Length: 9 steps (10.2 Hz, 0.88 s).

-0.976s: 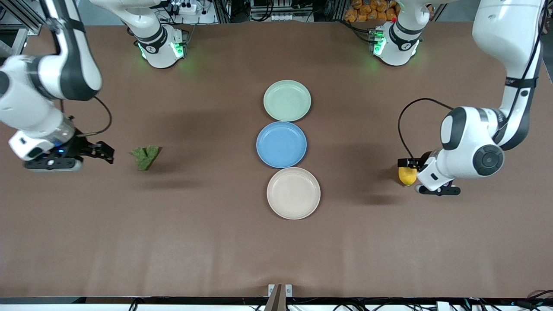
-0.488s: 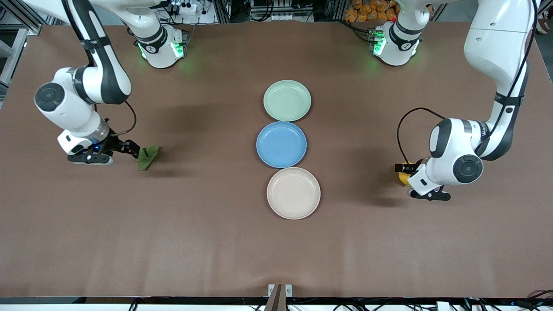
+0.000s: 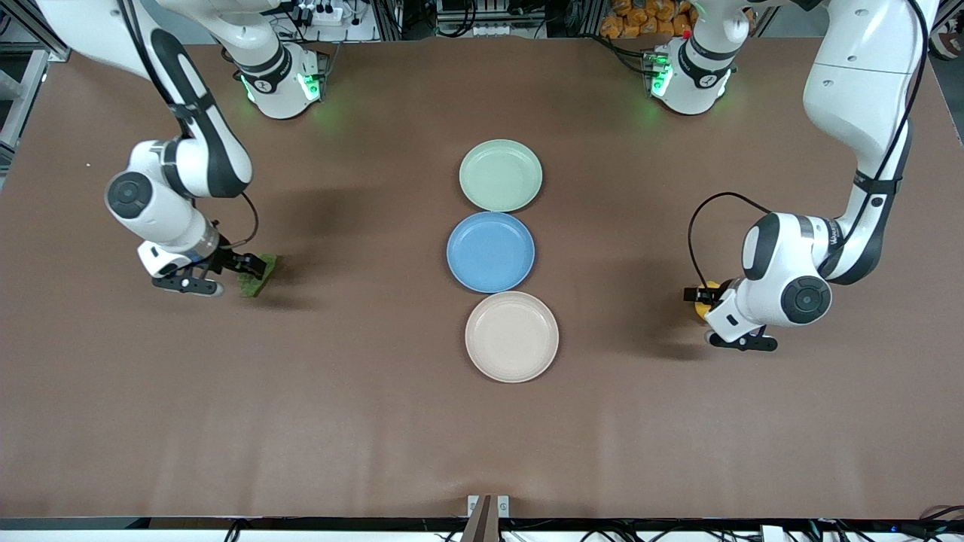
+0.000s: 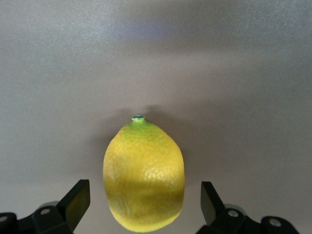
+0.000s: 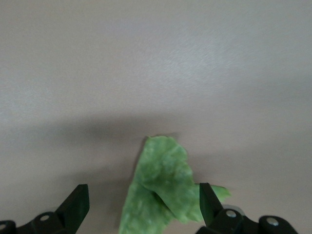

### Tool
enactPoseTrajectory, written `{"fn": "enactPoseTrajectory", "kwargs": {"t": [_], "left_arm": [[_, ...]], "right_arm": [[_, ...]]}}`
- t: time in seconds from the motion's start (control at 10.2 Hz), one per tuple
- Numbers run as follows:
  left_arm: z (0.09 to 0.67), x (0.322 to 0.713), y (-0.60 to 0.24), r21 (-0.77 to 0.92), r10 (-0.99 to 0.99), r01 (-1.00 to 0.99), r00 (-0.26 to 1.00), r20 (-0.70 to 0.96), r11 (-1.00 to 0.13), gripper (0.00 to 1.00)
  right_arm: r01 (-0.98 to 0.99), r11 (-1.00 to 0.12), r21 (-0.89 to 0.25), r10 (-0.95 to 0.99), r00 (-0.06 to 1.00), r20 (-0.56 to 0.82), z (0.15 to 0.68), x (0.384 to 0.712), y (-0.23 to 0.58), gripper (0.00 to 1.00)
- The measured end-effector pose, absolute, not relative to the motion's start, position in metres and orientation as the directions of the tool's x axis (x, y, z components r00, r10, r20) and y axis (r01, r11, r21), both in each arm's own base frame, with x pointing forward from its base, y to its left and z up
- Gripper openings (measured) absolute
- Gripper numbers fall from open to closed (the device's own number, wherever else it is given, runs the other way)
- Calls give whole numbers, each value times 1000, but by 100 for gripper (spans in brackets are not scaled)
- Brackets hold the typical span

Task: Place lemon and lettuce in plates
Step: 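Close the left gripper on the lemon while the right gripper grasps lettuce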

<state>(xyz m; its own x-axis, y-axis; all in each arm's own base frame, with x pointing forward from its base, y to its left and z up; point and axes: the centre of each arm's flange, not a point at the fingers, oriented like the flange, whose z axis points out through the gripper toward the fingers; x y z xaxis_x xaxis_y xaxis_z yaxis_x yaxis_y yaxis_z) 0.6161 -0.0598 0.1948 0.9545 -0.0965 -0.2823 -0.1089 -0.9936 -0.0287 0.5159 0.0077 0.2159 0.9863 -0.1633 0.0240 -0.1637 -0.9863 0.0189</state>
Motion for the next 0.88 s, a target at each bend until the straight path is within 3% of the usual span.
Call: {"fn": "enactPoseTrajectory", "kwargs": {"t": [0.1,0.2,0.39,0.68,0.88], "left_arm": [[194,616,-60,-28,-97,-110,954,-282,-994,90],[192,616,-60,-28,-97,-110,954,-284,-994,87],[191,616,-60,-27,-98,-110,953,-286,-994,65],[193,618,-64,-25,-105,-116,955,-276,-993,65],[213,629,-86,-8,-138,-143,963,-231,-990,65]], "right_arm": [[-171,-985,18,-171,985,21,202,515,10,100],[-174,-985,19,-174,985,14,191,513,9,100],[-177,-984,23,-177,984,-1,182,510,8,100],[-188,-982,27,-188,982,-17,177,503,3,99],[-192,-981,26,-192,981,-13,175,502,1,88]]}}
